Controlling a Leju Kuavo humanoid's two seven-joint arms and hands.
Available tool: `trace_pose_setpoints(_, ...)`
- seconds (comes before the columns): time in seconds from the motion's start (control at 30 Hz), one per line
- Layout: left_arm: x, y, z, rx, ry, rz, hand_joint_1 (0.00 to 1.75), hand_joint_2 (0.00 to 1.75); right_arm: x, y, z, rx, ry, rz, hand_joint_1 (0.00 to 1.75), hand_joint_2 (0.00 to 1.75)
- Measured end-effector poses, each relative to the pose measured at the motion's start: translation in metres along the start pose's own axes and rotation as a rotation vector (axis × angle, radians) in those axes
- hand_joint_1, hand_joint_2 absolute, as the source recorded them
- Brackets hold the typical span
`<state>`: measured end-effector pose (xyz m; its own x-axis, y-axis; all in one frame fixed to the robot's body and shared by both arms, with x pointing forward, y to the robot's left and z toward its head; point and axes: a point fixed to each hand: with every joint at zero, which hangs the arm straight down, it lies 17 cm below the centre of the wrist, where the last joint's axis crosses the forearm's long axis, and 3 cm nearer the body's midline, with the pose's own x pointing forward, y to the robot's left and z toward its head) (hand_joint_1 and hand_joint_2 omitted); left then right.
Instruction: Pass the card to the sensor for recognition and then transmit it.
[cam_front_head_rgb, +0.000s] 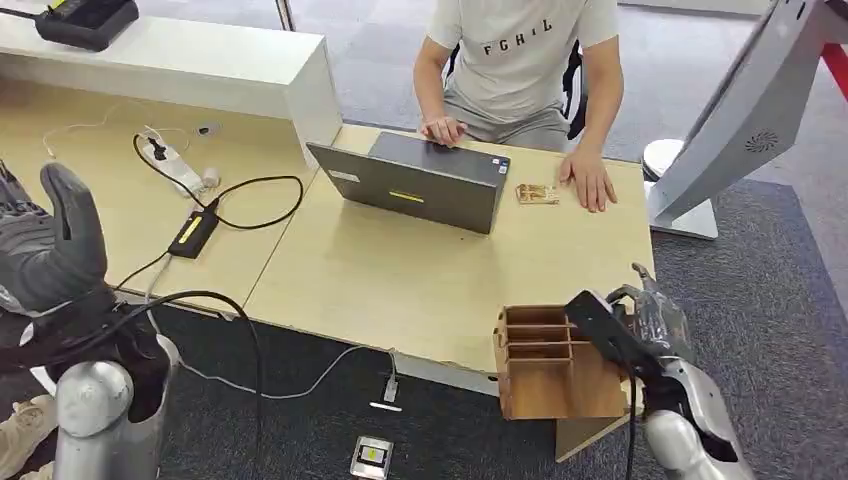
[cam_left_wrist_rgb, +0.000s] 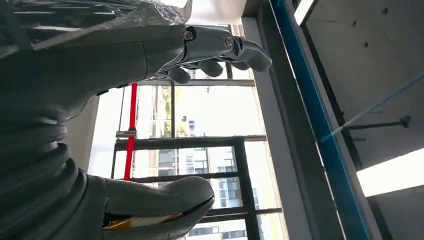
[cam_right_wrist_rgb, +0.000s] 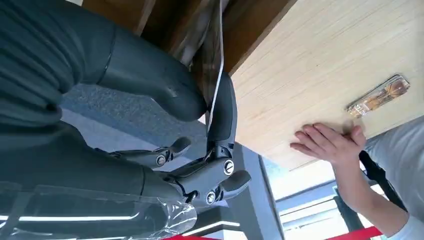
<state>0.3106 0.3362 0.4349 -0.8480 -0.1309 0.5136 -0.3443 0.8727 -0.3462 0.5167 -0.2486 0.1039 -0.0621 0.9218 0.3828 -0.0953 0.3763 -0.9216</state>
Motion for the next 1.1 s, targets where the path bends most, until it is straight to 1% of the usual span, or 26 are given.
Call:
trace_pose_setpoints(0.1,0.000,-0.001,0.000,-0.001,-0.001,0.001,0.00,1.75,0.000,-0.002,0.000,-0.006,0.001,0.000,1.75,1.75)
trace_pose_setpoints(0.2,0.001,-0.001,0.001,-0.003,-0.003,0.003,0.00,1.75,0.001,-0.011,-0.002,-0.040,0.003,-0.008,1.75,1.75)
trace_pose_setpoints(0.53,0.003,-0.001,0.003,-0.003,-0.016,0.006,0.00,1.75,0.013,-0.075,-0.017,-0.180,-0.016,-0.066,1.75,1.75)
trace_pose_setpoints(0.8,-0.001,0.003,0.007,0.002,0.003,-0.001,0.00,1.75,0.022,-0.112,-0.025,-0.268,-0.034,-0.102,1.75,1.75)
trace_pose_setpoints(1.1,-0.001,0.005,0.008,0.012,0.002,0.010,0.00,1.75,0.030,-0.151,-0.037,-0.354,-0.042,-0.115,1.75,1.75)
